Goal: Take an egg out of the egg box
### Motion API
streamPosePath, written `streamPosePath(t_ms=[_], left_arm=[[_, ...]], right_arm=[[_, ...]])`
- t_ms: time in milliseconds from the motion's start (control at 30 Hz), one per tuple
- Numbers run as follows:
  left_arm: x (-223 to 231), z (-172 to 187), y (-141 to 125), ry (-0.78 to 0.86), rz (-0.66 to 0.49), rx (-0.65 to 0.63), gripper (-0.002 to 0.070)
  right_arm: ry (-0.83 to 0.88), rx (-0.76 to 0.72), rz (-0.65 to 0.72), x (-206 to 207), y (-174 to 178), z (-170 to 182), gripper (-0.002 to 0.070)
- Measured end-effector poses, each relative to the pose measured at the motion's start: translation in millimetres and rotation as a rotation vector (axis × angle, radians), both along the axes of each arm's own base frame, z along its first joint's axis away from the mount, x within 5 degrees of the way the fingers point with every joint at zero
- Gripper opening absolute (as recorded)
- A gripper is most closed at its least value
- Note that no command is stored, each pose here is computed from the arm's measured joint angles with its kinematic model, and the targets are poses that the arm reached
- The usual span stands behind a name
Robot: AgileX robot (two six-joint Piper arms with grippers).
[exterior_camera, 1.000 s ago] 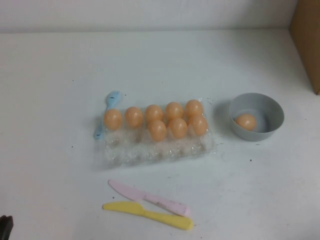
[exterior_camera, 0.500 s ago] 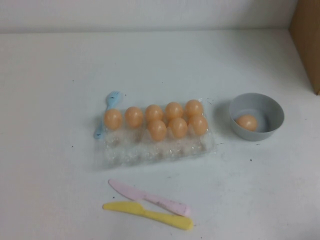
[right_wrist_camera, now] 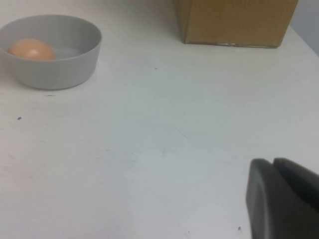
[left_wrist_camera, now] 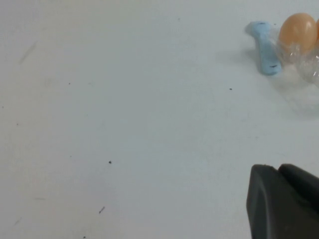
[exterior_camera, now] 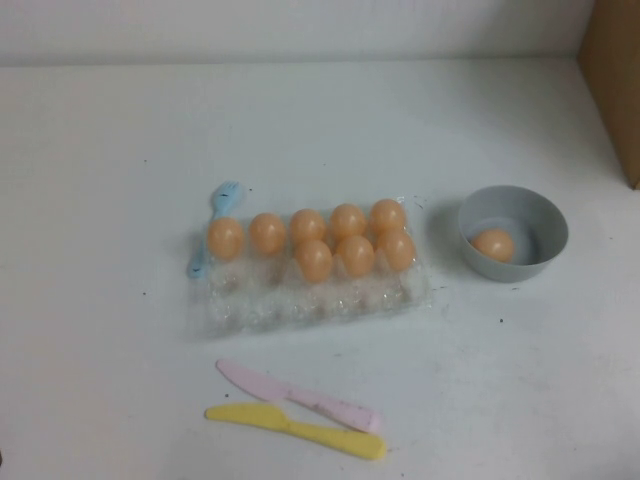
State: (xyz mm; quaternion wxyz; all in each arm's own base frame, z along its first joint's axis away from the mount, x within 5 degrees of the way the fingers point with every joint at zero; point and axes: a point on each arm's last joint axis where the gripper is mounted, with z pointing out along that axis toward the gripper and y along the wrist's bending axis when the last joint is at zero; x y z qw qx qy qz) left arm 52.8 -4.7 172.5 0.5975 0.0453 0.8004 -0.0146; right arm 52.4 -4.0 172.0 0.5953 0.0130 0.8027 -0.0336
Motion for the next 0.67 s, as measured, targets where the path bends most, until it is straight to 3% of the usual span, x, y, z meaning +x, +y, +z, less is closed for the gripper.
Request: streamPosePath(t_ms=[667], left_arm=[[-0.2,-0.6,0.0,0.007,-0.002,0.004,-0.0003]], right_arm=[[0.0,0.0,0.0,0.0,0.0,0.0,-0.0017]])
